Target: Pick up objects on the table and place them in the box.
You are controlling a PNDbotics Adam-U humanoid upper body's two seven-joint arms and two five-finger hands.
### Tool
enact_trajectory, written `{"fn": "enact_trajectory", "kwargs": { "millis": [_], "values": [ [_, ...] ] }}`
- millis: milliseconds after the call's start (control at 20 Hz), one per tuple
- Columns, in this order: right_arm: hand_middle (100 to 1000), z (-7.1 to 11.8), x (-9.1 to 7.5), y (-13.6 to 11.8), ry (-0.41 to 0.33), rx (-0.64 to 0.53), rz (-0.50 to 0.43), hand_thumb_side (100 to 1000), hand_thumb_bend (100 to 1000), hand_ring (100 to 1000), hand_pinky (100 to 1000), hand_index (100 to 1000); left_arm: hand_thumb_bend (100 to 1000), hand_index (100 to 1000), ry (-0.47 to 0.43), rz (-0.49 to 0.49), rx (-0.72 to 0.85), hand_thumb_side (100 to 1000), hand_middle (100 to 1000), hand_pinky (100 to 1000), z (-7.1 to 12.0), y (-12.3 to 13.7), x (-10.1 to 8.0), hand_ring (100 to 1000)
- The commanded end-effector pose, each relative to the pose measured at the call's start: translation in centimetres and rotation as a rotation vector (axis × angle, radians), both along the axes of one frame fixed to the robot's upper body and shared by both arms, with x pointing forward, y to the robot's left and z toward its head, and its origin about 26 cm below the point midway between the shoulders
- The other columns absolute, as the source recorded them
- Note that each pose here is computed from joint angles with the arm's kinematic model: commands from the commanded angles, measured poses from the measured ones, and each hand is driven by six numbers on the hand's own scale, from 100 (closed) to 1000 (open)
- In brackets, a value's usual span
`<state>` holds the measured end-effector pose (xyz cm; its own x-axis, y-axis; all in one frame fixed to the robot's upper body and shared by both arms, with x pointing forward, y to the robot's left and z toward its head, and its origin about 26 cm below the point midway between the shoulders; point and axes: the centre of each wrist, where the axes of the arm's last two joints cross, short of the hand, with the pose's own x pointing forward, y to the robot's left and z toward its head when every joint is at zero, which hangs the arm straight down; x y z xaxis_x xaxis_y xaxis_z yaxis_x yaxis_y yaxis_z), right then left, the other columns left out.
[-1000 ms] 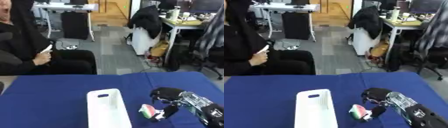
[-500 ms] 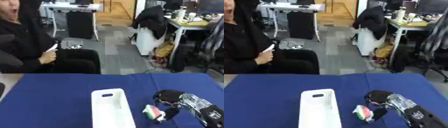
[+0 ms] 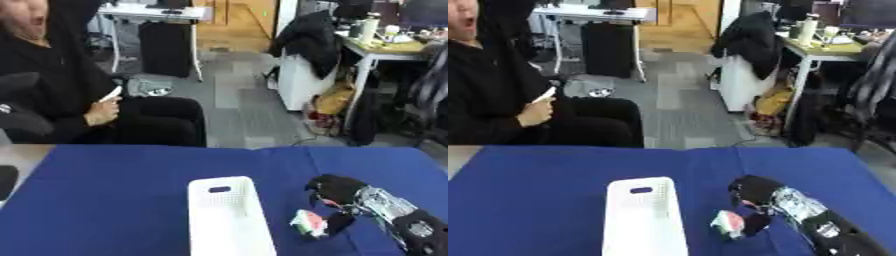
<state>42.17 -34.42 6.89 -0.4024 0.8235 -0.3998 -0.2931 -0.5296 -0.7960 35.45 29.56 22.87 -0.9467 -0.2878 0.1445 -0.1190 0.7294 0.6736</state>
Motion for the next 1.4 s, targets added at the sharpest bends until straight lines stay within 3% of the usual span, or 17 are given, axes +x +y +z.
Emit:
{"fn": "enact_trajectory", "kwargs": {
  "millis": [50, 150, 200, 250, 300, 350, 400, 500, 600, 950, 1000, 1050, 1100, 1150, 1200, 1300, 1400],
  "values": [
    [920, 0.9, 0.7, -0.5, -0.025, -0.015, -0.003, 1000, 747, 1000, 1000, 739, 124, 717, -0.018, -0.004, 0.009, 807, 436, 507, 0.8, 0.3, -0.1, 600],
    [920, 0.5, 0.9, -0.5, -0.025, -0.013, 0.003, 1000, 737, 1000, 1000, 739, 125, 717, -0.018, -0.004, 0.009, 808, 436, 507, 0.8, 0.3, -0.1, 600],
    [696, 0.6, 1.0, -0.5, -0.035, -0.011, 0.006, 1000, 724, 678, 474, 556, 124, 717, -0.018, -0.004, 0.009, 809, 436, 507, 0.8, 0.3, -0.1, 600],
    [831, 0.6, 1.1, -0.5, -0.052, -0.007, 0.009, 1000, 746, 919, 821, 677, 124, 717, -0.017, -0.005, 0.009, 809, 436, 507, 0.7, 0.2, -0.1, 600],
    [335, 0.8, 1.2, -0.3, -0.09, 0.011, 0.014, 914, 683, 311, 100, 329, 124, 717, -0.017, -0.005, 0.008, 808, 436, 507, 0.7, 0.2, -0.1, 600],
    [371, 0.8, 1.2, -0.4, -0.138, 0.041, 0.017, 924, 683, 343, 100, 354, 124, 717, -0.017, -0.006, 0.008, 808, 436, 507, 0.8, 0.2, -0.1, 600],
    [173, 0.9, 1.2, -0.5, -0.196, 0.07, 0.029, 890, 677, 132, 100, 202, 124, 717, -0.017, -0.006, 0.008, 809, 436, 507, 0.7, 0.2, -0.1, 600],
    [123, 0.8, 0.8, -1.1, -0.292, 0.11, 0.053, 855, 686, 100, 100, 198, 123, 717, -0.017, -0.005, 0.008, 809, 435, 507, 0.8, 0.3, -0.1, 600],
    [100, 0.5, 0.3, -1.9, -0.334, 0.146, 0.05, 846, 668, 100, 100, 204, 123, 717, -0.018, -0.005, 0.009, 810, 436, 507, 0.8, 0.3, -0.1, 600],
    [100, 1.1, -0.6, -3.5, -0.317, 0.356, -0.07, 847, 600, 100, 100, 247, 120, 717, -0.018, -0.005, 0.012, 813, 435, 507, 0.8, 0.4, -0.1, 600],
    [100, 1.3, -0.6, -3.5, -0.314, 0.368, -0.077, 899, 648, 100, 100, 294, 120, 717, -0.018, -0.005, 0.012, 813, 436, 508, 0.7, 0.4, -0.1, 600],
    [100, 1.4, -0.6, -3.3, -0.31, 0.374, -0.076, 878, 643, 100, 100, 283, 120, 717, -0.018, -0.006, 0.013, 813, 436, 508, 0.7, 0.4, -0.1, 600],
    [359, 1.2, -0.6, -3.2, -0.294, 0.369, -0.069, 982, 685, 341, 100, 467, 120, 717, -0.018, -0.007, 0.012, 813, 436, 508, 0.8, 0.3, -0.1, 600],
    [403, 0.8, -0.5, -3.0, -0.264, 0.354, -0.061, 985, 687, 390, 100, 499, 120, 717, -0.019, -0.008, 0.012, 813, 436, 508, 0.8, 0.3, -0.1, 600],
    [581, 0.4, -0.5, -2.8, -0.225, 0.338, -0.055, 961, 680, 564, 490, 640, 119, 717, -0.019, -0.008, 0.012, 814, 436, 508, 0.8, 0.3, -0.1, 600],
    [750, -0.7, -0.3, -2.5, -0.131, 0.313, -0.065, 935, 674, 725, 660, 751, 118, 717, -0.018, -0.009, 0.012, 814, 435, 508, 0.7, 0.3, 0.0, 600],
    [763, -1.3, 0.1, -2.1, -0.079, 0.303, -0.069, 896, 632, 740, 671, 741, 118, 717, -0.017, -0.009, 0.012, 815, 435, 508, 0.7, 0.3, 0.0, 600]
  ]
}}
